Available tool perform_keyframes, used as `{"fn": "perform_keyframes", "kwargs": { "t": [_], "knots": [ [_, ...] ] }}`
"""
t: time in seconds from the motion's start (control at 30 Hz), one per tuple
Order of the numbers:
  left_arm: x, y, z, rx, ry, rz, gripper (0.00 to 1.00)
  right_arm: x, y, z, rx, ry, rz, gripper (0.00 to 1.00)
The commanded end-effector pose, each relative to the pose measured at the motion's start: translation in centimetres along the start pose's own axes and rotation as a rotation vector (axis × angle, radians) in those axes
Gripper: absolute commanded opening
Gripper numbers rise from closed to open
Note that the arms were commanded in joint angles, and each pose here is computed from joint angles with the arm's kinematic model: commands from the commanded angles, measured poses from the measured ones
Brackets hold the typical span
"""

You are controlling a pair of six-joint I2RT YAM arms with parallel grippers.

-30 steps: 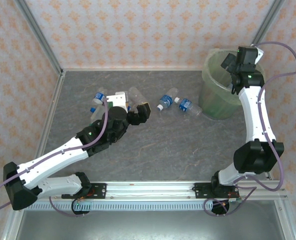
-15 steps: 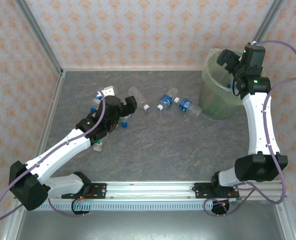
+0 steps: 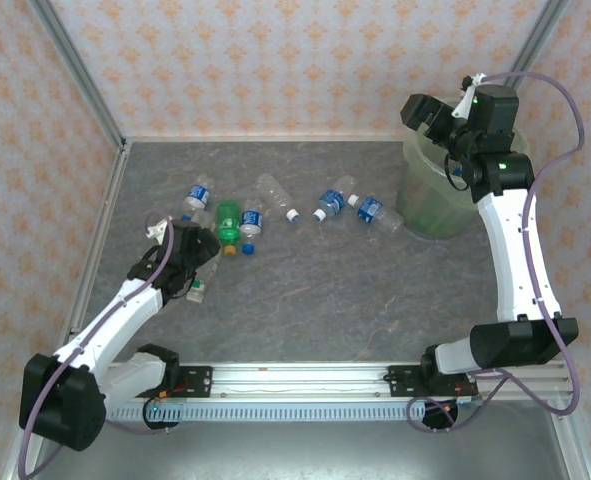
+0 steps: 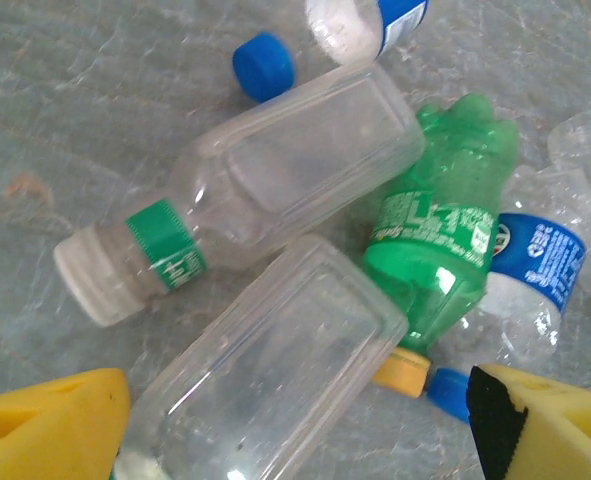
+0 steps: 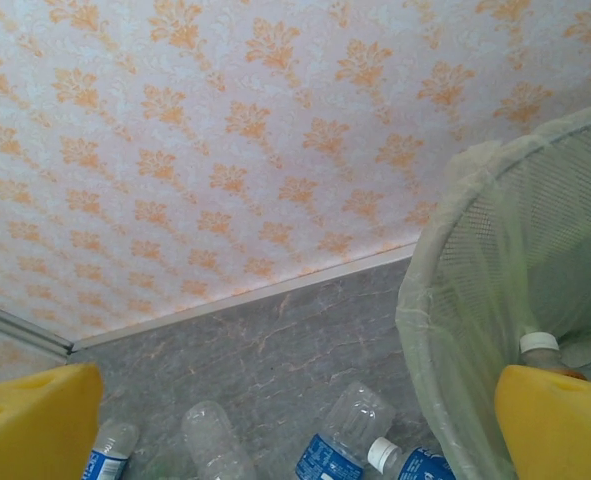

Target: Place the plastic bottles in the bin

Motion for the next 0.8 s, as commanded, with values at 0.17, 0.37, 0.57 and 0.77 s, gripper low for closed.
{"fn": "perform_keyframes", "kwargs": {
  "t": [0.17,0.37,0.57,0.77],
  "knots": [
    [3.2,-2.3,1.0,0.060,0.032,-0.036,0.89,1.0,0.3,-0.6,-0.048,0.065,0.014,1.00],
    [3.4,-4.0,2.2,0.155,-0.044,-0.029,0.89,1.0,0.0,-0.2,-0.033,0.070,0.008,1.00],
    [2.6,-4.6,2.1,0.214,-0.136,-0.054,0.84,0.9,-0.5,-0.2,-0.020,0.063,0.004,1.00],
    [2.5,-5.0,2.1,0.221,-0.127,-0.055,0.81,0.9,-0.6,-0.1,-0.015,0.069,0.007,1.00]
  ]
}}
Point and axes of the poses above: each hand's point on the last joint's axis, 136 mm out from that joint toward the fingers, its own z axis out along the fingers, its own x axis along the line the jaws close on, y = z × x, the point moved 8 cm from there along -z, back along the fingers, and after that the axes turned 14 degrees about -z, right-handed, at the moved point
